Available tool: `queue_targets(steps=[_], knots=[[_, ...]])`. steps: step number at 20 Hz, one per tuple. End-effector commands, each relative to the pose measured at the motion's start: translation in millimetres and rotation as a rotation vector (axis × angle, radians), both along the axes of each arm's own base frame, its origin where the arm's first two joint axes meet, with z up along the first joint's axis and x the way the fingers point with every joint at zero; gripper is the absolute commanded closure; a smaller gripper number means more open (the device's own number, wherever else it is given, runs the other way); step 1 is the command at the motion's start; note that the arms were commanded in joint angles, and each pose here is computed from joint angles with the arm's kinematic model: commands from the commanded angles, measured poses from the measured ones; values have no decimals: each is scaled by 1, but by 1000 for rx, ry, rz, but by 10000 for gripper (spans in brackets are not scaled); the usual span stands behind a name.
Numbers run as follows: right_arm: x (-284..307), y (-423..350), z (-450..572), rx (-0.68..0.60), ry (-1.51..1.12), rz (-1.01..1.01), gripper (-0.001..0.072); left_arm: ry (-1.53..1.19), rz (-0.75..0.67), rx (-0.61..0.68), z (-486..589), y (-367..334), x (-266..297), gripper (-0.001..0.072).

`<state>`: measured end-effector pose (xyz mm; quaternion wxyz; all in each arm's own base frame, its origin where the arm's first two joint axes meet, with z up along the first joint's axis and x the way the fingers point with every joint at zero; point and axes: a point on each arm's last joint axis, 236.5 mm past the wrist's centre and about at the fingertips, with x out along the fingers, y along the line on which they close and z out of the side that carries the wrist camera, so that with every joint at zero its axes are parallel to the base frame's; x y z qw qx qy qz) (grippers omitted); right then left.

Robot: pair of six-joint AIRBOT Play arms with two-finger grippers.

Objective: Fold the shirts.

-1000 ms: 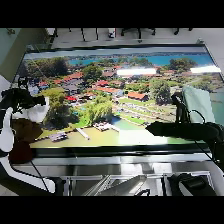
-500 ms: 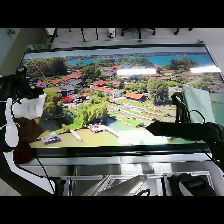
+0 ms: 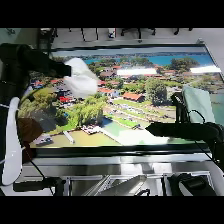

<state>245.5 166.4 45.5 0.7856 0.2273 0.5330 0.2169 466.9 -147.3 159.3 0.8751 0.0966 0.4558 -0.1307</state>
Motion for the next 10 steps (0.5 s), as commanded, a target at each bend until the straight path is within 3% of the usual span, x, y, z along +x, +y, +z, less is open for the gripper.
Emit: queue_targets(steps=[1, 2, 3, 4, 5, 6, 8, 10], knots=[[-2, 0, 0, 0, 6, 4, 684, 118, -198, -26, -42, -103, -72, 691], [-2, 0, 0, -1, 5, 3, 683, 158, -253, -41, -66, -131, -89, 691], [-1, 0, 0, -1, 6, 3, 608, 186, -278, -47, -88, -153, -103, 691], [-1, 0, 0, -1, 4, 2, 402, 205, -306, -37, -105, -167, -113, 647], [1, 0, 1, 0, -4, -3, 272, 228, -326, -20, -118, -175, -119, 404], [5, -2, 4, 2, -14, -14, 274, 259, -328, 0, -126, -174, -123, 262], [20, -17, 15, 5, -39, -75, 274, 294, -307, 52, -115, -150, -117, 264], [39, -44, 23, -4, -44, -150, 273, 280, -228, 27, -82, -112, -97, 264]])
